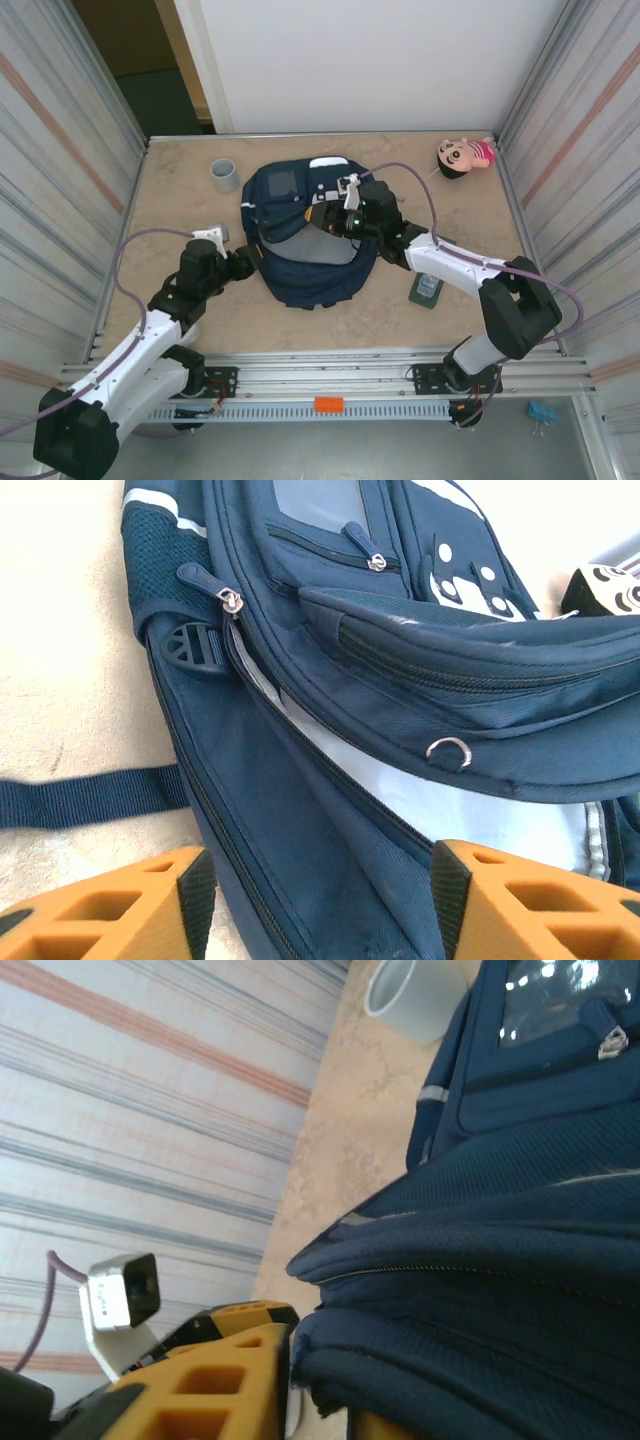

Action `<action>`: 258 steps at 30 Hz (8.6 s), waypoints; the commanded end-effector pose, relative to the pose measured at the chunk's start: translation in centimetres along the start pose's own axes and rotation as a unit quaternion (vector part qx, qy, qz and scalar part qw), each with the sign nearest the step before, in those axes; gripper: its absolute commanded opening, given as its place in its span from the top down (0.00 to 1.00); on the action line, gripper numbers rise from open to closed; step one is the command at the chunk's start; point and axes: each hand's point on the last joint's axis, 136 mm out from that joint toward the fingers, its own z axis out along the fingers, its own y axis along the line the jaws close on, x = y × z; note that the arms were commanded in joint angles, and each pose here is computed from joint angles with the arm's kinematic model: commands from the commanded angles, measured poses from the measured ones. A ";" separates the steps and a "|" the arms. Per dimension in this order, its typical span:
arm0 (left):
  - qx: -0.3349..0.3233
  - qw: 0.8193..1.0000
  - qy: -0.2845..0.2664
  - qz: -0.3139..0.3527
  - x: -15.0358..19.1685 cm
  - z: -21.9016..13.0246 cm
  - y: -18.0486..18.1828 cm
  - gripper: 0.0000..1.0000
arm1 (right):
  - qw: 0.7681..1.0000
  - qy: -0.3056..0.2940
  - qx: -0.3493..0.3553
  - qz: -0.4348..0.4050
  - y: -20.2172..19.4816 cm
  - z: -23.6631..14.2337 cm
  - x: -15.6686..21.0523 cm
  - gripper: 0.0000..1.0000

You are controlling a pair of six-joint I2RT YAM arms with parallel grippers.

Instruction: Pack the student bag

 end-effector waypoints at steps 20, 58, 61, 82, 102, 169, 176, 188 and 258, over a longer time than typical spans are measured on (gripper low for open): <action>0.100 0.991 0.064 0.055 1.6 4.9 -7.6 0.43 | 0.987 0.078 0.128 -0.053 -2.1 -9.5 2.6 0.57; 0.039 0.992 0.044 0.109 1.1 2.9 -6.2 0.31 | 0.839 0.095 0.524 0.107 -22.3 -26.3 4.7 0.24; 0.040 0.992 0.044 0.109 1.2 2.9 -6.2 0.31 | 0.837 0.111 0.523 0.117 -23.6 -25.3 5.1 0.24; 0.032 0.992 0.042 0.112 1.2 3.0 -5.8 0.31 | 0.825 0.148 0.531 0.123 -26.5 -24.2 6.4 0.39; 0.147 0.861 0.106 0.475 2.4 2.3 -10.1 0.31 | 0.957 -0.122 0.260 -0.044 -10.3 -24.5 -0.3 0.65; 0.174 0.910 -0.043 0.373 -6.8 0.0 -22.4 1.00 | 0.986 0.017 0.151 0.064 -8.8 -4.2 5.2 0.33; 0.167 0.909 -0.044 0.378 -6.3 0.6 -21.8 1.00 | 0.977 0.024 0.209 0.040 -10.4 -7.3 9.0 0.44; 0.169 0.910 -0.049 0.377 -6.5 0.5 -22.0 1.00 | 0.984 -0.076 0.160 -0.035 -7.2 -1.8 8.7 0.40; 0.155 0.909 -0.066 0.381 -7.9 -0.6 -20.9 1.00 | 0.998 -0.021 0.064 0.012 -8.5 11.5 10.0 0.83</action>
